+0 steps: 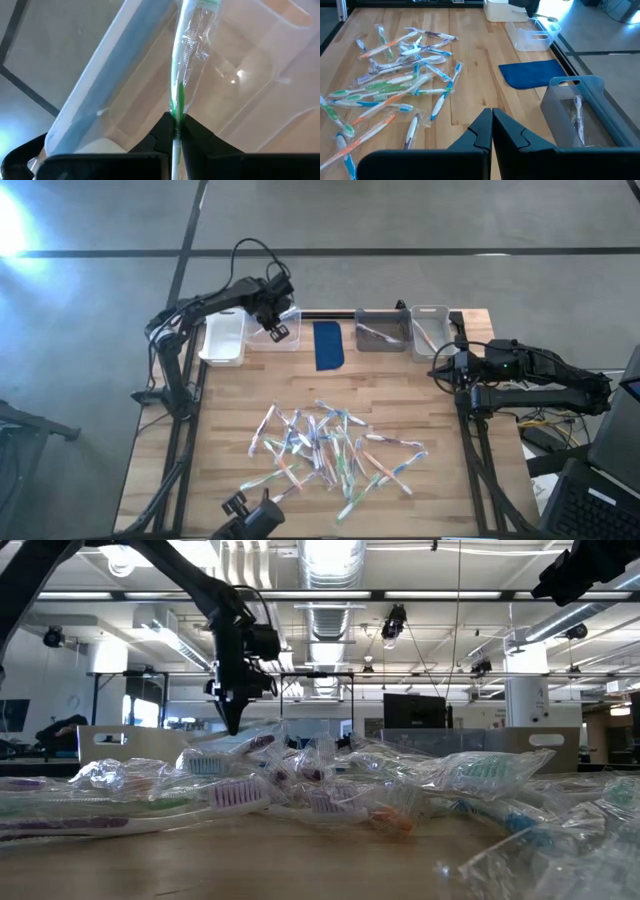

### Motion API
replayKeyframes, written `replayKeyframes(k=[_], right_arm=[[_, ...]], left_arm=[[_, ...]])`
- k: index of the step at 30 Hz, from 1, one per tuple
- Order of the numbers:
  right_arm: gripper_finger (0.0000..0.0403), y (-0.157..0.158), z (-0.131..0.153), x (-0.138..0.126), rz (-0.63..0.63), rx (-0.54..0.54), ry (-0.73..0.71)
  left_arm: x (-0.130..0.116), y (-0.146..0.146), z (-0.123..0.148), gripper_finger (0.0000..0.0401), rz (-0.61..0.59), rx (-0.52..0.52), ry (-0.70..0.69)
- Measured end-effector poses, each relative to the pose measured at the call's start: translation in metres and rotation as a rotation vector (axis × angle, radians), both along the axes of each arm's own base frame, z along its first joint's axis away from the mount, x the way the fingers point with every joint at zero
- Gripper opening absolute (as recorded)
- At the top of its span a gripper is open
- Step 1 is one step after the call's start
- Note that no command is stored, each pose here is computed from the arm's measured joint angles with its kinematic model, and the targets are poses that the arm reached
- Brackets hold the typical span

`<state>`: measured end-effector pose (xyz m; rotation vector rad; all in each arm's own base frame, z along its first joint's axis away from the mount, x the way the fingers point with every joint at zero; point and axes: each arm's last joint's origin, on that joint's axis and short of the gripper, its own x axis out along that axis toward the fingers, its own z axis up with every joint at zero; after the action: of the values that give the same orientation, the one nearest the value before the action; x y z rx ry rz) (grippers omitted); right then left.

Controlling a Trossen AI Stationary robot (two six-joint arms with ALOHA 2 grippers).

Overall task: Pick & Place Toothbrushes
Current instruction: Put the green toothbrush into the transparent bin

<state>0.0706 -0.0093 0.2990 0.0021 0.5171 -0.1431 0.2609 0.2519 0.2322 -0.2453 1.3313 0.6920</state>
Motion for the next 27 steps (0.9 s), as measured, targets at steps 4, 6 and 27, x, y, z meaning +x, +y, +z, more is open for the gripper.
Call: replayKeyframes(k=[4, 6, 27], right_arm=[[0.0008, 0.000, 0.000, 0.000, 0.000, 0.000, 0.000], [0.0008, 0.000, 0.000, 0.000, -0.001, 0.000, 0.000], [0.0008, 0.000, 0.000, 0.000, 0.000, 0.000, 0.000]], left_arm=[[-0.002, -0.002, -0.011, 0.0023, 0.004, 0.006, 0.020], [-0.003, -0.002, -0.016, 0.0023, 0.003, 0.006, 0.023], [0.010, 0.010, -0.061, 0.0019, -0.008, -0.049, 0.084]])
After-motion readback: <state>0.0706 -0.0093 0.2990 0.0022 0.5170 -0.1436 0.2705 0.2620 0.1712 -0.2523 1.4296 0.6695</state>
